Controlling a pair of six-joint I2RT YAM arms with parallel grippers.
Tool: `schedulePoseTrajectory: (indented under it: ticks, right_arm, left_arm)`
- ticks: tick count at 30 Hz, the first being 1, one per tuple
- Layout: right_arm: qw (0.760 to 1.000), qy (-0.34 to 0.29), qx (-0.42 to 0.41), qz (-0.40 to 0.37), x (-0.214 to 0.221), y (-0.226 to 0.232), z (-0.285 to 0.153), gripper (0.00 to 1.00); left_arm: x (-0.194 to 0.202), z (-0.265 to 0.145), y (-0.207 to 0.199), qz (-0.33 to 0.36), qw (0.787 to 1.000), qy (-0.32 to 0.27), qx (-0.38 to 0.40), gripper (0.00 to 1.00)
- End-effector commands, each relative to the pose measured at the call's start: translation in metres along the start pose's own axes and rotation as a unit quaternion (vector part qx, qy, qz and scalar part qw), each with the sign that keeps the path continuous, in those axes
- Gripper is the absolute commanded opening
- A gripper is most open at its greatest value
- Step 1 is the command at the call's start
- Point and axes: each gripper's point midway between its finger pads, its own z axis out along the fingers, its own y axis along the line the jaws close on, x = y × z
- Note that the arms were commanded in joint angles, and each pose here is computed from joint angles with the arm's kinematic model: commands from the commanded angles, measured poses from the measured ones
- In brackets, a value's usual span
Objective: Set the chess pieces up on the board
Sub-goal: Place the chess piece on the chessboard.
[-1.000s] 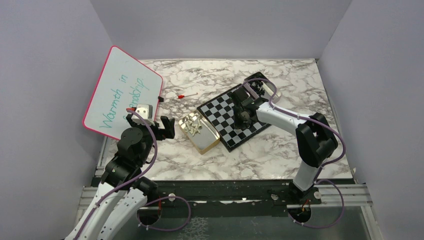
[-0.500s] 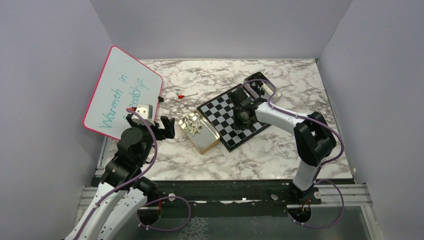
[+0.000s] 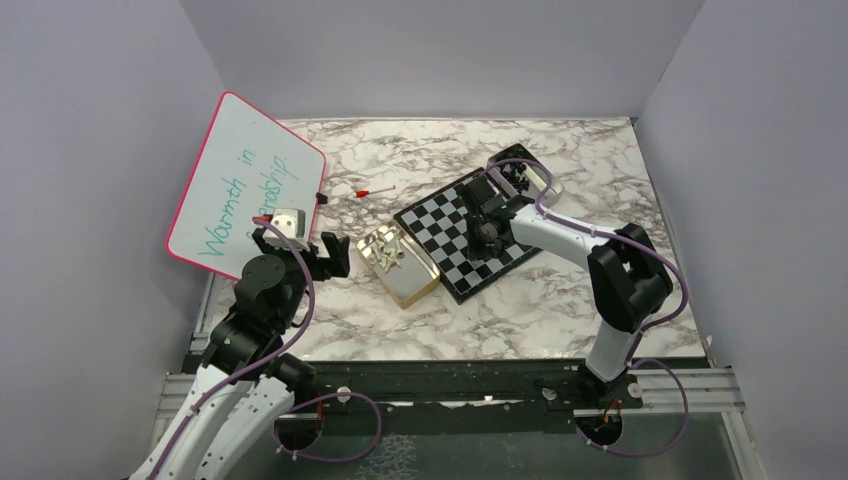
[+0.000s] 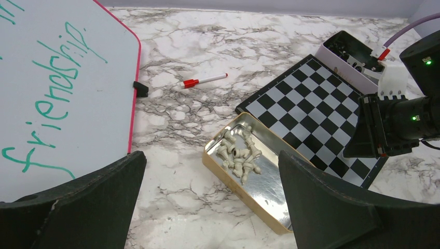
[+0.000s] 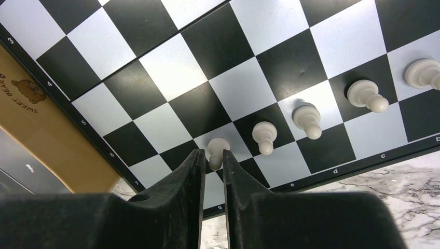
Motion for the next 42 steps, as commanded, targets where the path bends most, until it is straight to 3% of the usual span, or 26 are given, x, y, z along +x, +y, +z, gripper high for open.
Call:
schedulePoseTrajectory:
  ticks: [1,25,33,42]
  right_arm:
    - [1.0,0.017,0.0,0.009,0.008,-0.003,0.001,0.24]
    - [1.0,0.022,0.002,0.016,0.009,-0.002,0.0,0.25]
    - [0.999,0.006,0.029,0.016,-0.004,-0.01,-0.019,0.31]
    - [0.999,-0.025,-0.031,0.006,-0.037,0.024,-0.049,0.35]
  left_arm:
    - [-0.005,0.0,-0.001,-0.001,1.0,-0.011,0.002,0.99]
    - [-0.006,-0.001,0.0,-0.001,1.0,-0.015,0.001,0.99]
    - [-0.005,0.0,-0.002,0.0,1.0,-0.013,0.004,0.99]
    - [-0.006,-0.001,-0.002,0.0,1.0,-0.017,0.005,0.99]
